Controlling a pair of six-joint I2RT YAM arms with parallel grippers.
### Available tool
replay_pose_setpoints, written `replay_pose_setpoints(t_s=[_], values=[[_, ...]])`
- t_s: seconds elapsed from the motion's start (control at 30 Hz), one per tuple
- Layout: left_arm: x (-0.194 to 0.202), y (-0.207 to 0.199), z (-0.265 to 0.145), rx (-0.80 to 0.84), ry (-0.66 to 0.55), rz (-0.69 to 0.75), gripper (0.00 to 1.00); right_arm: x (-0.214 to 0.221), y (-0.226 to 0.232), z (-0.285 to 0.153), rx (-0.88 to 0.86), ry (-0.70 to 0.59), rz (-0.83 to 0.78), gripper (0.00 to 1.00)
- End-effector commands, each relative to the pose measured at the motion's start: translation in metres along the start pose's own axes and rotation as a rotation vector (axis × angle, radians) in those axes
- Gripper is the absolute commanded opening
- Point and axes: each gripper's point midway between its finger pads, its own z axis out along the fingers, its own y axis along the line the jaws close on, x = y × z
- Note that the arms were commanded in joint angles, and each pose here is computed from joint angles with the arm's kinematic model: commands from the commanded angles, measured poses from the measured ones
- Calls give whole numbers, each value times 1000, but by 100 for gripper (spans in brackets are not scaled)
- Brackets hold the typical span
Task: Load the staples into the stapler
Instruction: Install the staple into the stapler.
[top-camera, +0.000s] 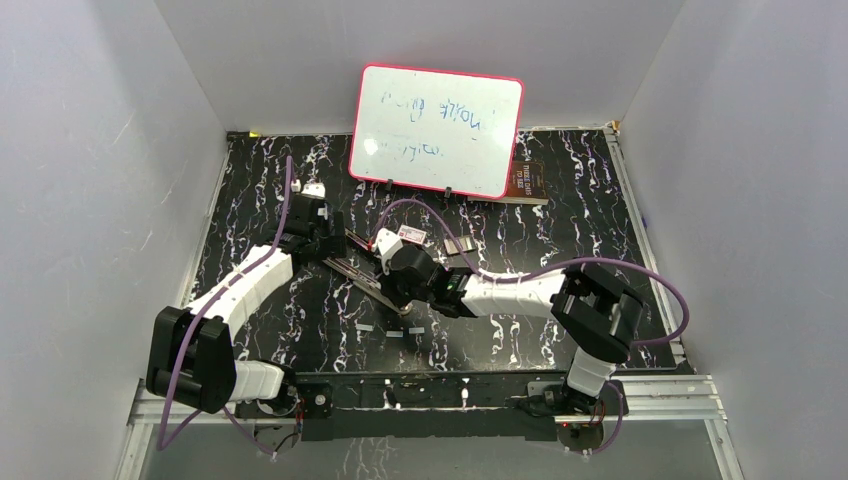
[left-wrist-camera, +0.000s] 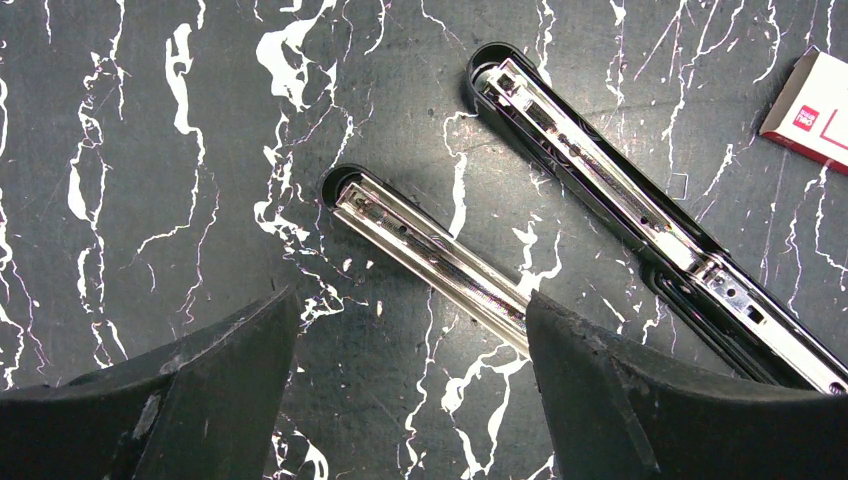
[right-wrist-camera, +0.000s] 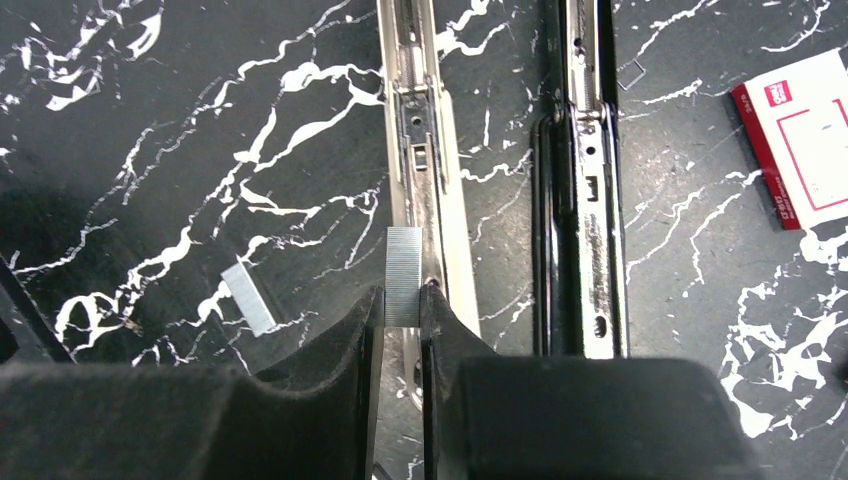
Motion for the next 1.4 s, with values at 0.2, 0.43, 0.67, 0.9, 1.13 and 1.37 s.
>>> replay_pose_setpoints(t_s=[0.2, 0.43, 0.67, 0.9, 1.13, 1.37], values=[[-2, 2, -4, 5, -11, 14, 83, -26, 0, 5, 50, -63, 43, 0], [-1, 1, -3, 13, -8, 28, 85, -25, 3, 7, 34, -55, 44, 0], [0, -2, -3, 33, -8, 46, 88, -16, 5, 15, 24, -28, 35, 0], [0, -4, -3, 40, -7, 52, 88, -14, 4, 17, 30, -19, 37, 0], [0, -4, -3, 42, -7, 56, 88, -12, 3, 18, 36, -8, 34, 0], [1, -5, -2, 44, -4, 60, 88, -13, 0, 17, 53, -4, 27, 0]])
